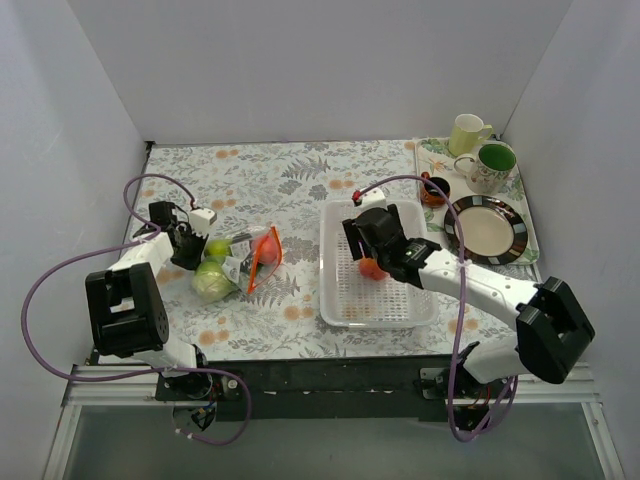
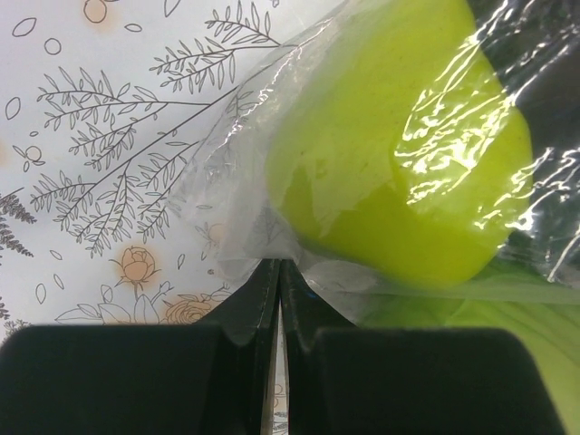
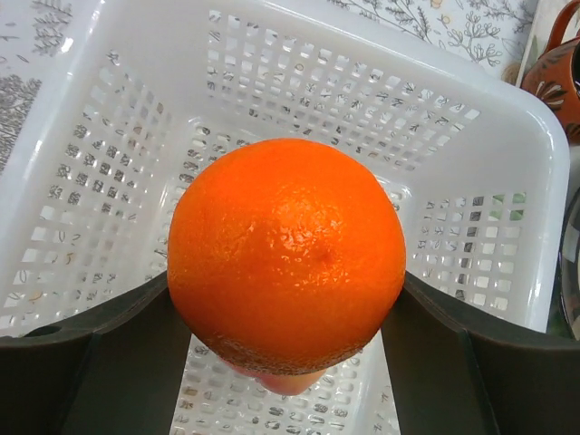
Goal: Open the zip-top bag and remove the fake food
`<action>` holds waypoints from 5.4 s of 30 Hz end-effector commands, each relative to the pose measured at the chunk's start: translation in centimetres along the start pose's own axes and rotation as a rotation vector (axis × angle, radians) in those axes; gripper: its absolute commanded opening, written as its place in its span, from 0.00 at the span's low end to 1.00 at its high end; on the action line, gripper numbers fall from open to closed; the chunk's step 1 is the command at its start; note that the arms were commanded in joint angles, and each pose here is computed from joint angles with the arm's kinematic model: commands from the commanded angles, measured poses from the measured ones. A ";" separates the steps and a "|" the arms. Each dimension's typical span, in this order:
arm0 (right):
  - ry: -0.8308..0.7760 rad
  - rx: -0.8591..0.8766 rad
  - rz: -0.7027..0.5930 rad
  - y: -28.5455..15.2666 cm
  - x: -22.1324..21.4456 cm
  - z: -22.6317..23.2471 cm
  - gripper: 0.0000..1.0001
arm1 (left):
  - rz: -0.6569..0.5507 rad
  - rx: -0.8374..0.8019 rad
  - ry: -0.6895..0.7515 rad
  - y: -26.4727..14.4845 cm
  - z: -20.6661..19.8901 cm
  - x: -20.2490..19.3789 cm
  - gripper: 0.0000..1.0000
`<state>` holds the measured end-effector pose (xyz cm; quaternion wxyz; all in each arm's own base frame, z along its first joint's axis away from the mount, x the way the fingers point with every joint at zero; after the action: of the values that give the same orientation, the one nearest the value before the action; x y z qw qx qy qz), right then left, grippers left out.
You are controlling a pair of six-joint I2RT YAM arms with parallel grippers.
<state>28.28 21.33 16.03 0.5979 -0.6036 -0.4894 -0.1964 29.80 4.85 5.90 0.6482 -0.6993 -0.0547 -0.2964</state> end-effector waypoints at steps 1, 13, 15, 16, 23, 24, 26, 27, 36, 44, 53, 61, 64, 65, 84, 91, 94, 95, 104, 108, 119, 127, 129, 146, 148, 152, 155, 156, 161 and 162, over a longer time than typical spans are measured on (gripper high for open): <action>-0.016 -0.030 0.022 1.1 1.6 0.5 0.85 | -0.042 -0.002 0.026 -1.2 -0.6 1.2 0.00; -0.115 0.134 -0.112 -1.4 6.1 5.4 0.98 | -0.025 -0.022 0.029 -0.8 -1.3 1.0 0.00; -0.160 0.195 -0.162 -1.9 6.2 7.4 0.97 | -0.022 -0.019 0.031 -0.7 -1.3 1.1 0.00; -0.186 0.237 -0.177 -2.4 6.0 8.9 0.91 | -0.023 -0.019 0.032 -0.6 -1.3 1.2 0.00; -0.227 0.416 -0.201 -0.4 5.5 15.3 0.81 | -0.013 -0.017 0.034 -0.4 -1.5 1.2 0.00; -0.229 0.428 -0.202 -0.1 5.8 15.8 0.82 | -0.014 -0.014 0.033 -0.5 -1.4 1.3 0.00; -0.244 0.434 -0.188 1.1 6.4 17.2 0.85 | -0.012 -0.011 0.036 -0.5 -1.5 1.2 0.00; -0.247 0.446 -0.184 1.4 6.6 17.7 0.86 | -0.013 -0.009 0.038 -0.6 -1.4 1.3 0.00; -0.316 0.530 -0.192 5.0 7.8 22.3 0.98 | -0.014 0.004 0.062 -0.9 -1.2 1.5 0.00; -0.311 0.532 -0.121 8.9 4.8 24.1 0.98 | -0.020 -0.014 0.054 -1.1 -1.5 1.7 0.00; -0.240 0.552 -0.112 6.7 4.1 22.4 0.60 | -0.030 -0.011 0.066 -1.5 -1.6 1.8 0.00; -0.170 0.583 -0.250 -1.7 8.4 17.5 0.48 | -0.019 -0.015 0.060 -0.8 -1.8 1.1 0.00; -0.132 0.434 -0.264 -3.1 8.9 13.5 0.36 | -0.017 -0.017 0.059 -0.8 -1.8 1.0 0.00; -0.101 0.377 -0.292 -4.0 9.7 11.8 0.33 | -0.019 -0.015 0.060 -0.9 -1.7 1.0 0.00; 0.079 -0.192 -0.050 -1.0 5.0 -3.8 0.98 | -0.031 -0.024 0.061 -1.3 -1.9 1.6 0.00; -0.061 0.057 -0.141 -2.2 6.0 2.2 0.93 | -0.023 -0.023 0.060 -1.2 -1.9 1.3 0.00; -0.156 0.261 -0.206 -3.0 5.7 8.0 0.74 | -0.024 -0.024 0.055 -1.2 -1.9 1.4 0.00; -0.175 0.292 -0.195 -2.9 5.3 9.0 0.69 | -0.022 -0.026 0.056 -1.1 -2.0 1.5 0.00; -0.187 0.550 -0.229 0.3 7.4 17.1 0.36 | -0.022 -0.020 0.057 -1.2 -2.0 1.8 0.00; -0.200 0.598 -0.219 1.6 8.0 19.3 0.39 | -0.018 -0.022 0.058 -1.1 -2.0 1.7 0.00; -0.246 0.717 -0.101 3.9 4.3 25.3 0.56 | -0.010 -0.023 0.056 -1.0 -2.0 1.5 0.00; -0.263 0.899 -0.194 1.0 3.2 29.2 0.78 | -0.013 -0.025 0.052 -1.0 -1.9 1.8 0.00; -0.281 0.975 -0.284 -0.7 3.2 30.1 0.85 | -0.011 -0.021 0.055 -1.1 -1.9 1.8 0.00; -0.500 1.216 -0.225 -2.6 -2.0 33.6 0.95 | -0.018 -0.026 0.066 -1.5 -2.1 2.7 0.00; -0.509 1.215 -0.204 -2.0 -2.7 34.0 0.94 | -0.010 -0.040 0.059 -1.6 -2.4 2.7 0.00; -0.504 1.161 -0.207 -0.5 -2.5 34.5 0.91 | 0.004 -0.081 0.068 -1.8 -3.8 2.5 0.00; -0.503 1.124 -0.208 0.5 -2.7 34.8 0.84 | 0.023 -0.125 0.087 -2.1 -5.0 1.8 0.00; -0.501 1.115 -0.209 0.8 -2.6 34.9 0.82 | 0.031 -0.133 0.091 -2.3 -5.3 1.6 0.00; -0.466 1.098 -0.219 1.4 -1.7 35.1 0.54 | 0.067 -0.147 0.123 -2.1 -6.0 0.5 0.00; -0.458 1.097 -0.220 1.2 -1.4 35.1 0.48 | 0.074 -0.139 0.123 -2.0 -5.8 0.4 0.00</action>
<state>15.42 51.65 5.08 0.6749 -0.1855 -0.6880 0.1918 28.57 0.25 7.39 0.6212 -0.7174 0.0141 -0.3149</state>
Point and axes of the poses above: each gripper's point midway between its finger pads, its own y axis out along the fingers, its own z axis along the line the jaws close on, x = y × z, the point moved 3 cm from there along -y, back along the fingers, and after that the axes turned 5 degrees about -y, right-handed, at the moved point
